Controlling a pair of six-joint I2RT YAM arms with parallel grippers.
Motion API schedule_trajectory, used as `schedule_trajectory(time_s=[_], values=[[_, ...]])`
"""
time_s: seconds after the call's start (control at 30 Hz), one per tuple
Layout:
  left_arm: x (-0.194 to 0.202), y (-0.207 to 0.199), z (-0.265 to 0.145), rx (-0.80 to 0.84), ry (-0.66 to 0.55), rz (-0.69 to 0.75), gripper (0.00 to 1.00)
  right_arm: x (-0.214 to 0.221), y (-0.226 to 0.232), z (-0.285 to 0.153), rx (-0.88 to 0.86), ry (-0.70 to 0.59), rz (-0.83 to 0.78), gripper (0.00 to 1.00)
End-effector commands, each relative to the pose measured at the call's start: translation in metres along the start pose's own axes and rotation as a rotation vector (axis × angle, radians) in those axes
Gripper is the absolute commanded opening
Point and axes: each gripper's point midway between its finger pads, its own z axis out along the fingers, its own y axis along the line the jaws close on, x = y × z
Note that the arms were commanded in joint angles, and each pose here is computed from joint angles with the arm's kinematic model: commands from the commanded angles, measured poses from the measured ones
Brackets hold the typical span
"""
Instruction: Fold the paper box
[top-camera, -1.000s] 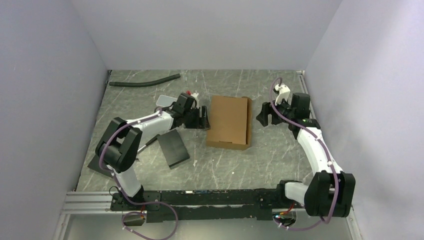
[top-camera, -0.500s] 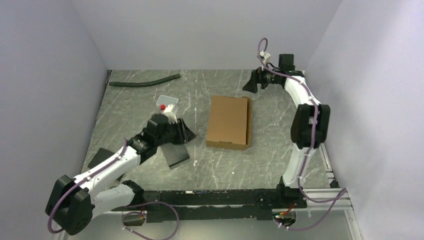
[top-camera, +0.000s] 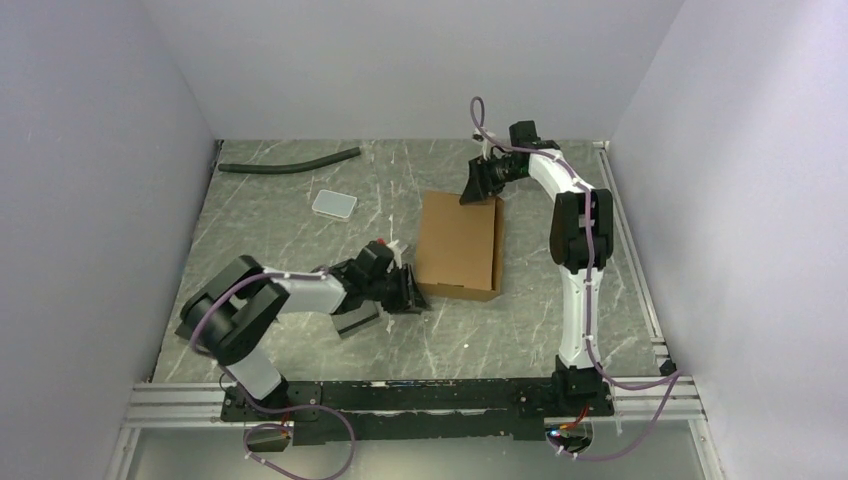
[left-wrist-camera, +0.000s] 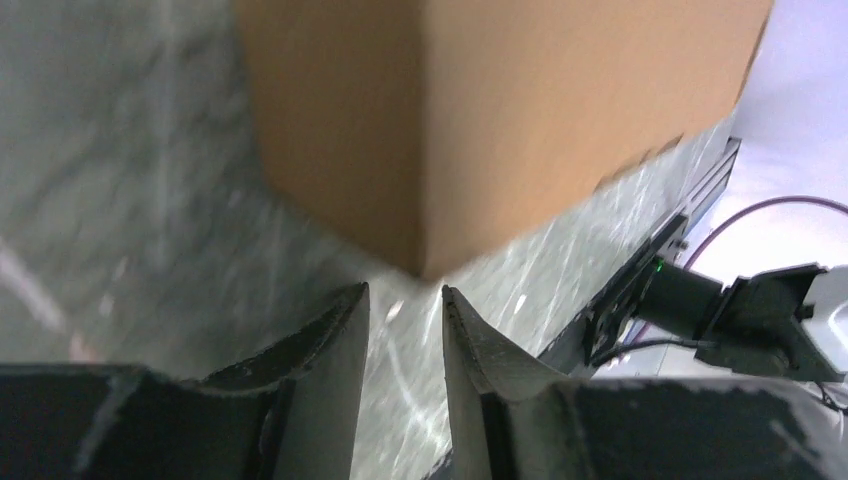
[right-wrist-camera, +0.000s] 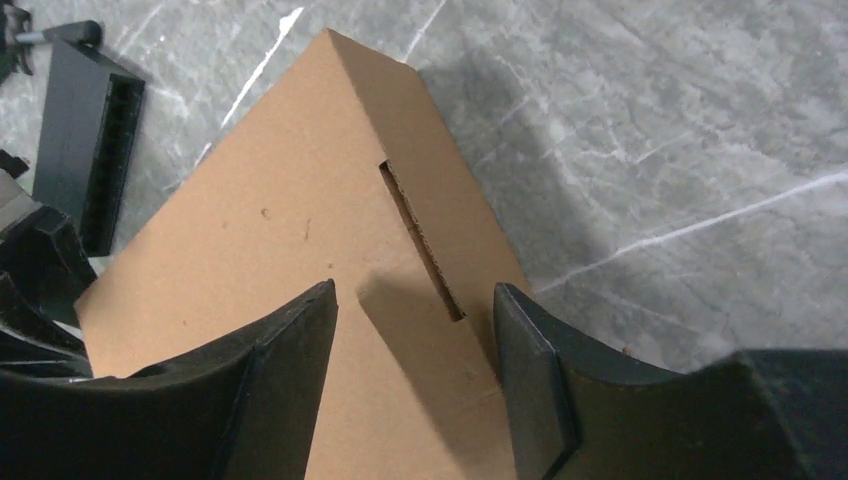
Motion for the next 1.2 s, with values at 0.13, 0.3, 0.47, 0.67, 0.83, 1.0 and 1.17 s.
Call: schedule_trajectory(time_s=[0.13, 0.3, 0.47, 0.67, 0.83, 1.0, 1.17], values=[[-0.071, 0.0, 0.014, -0.032, -0.106, -0.024, 0.39, 0.035, 0.013, -0.032, 0.115, 0.051, -0.017, 0.55], [-0.126, 0.02, 0.007, -0.066, -0.143, -0.052, 0.39, 0.075, 0.027, -0.047, 0.24, 0.044, 0.125, 0.47], [-0.179, 0.017, 0.016, -0.043, -0.125, -0.015, 0.4, 0.108, 0.069, -0.053, 0.25, -0.049, 0.251, 0.52], [-0.234, -0.003, 0.032, -0.009, -0.124, 0.044, 0.41, 0.14, 0.132, -0.051, 0.099, -0.012, 0.255, 0.65], [-0.283, -0.008, -0.005, -0.073, -0.264, 0.096, 0.43, 0.153, 0.149, -0.062, 0.078, -0.005, 0.152, 0.68], [-0.299, -0.02, -0.082, -0.171, -0.457, 0.18, 0.46, 0.131, 0.137, -0.097, 0.234, -0.078, -0.029, 0.7], [-0.245, -0.025, -0.145, -0.153, -0.605, 0.214, 0.67, 0.109, 0.167, -0.122, 0.163, -0.127, -0.373, 0.77]])
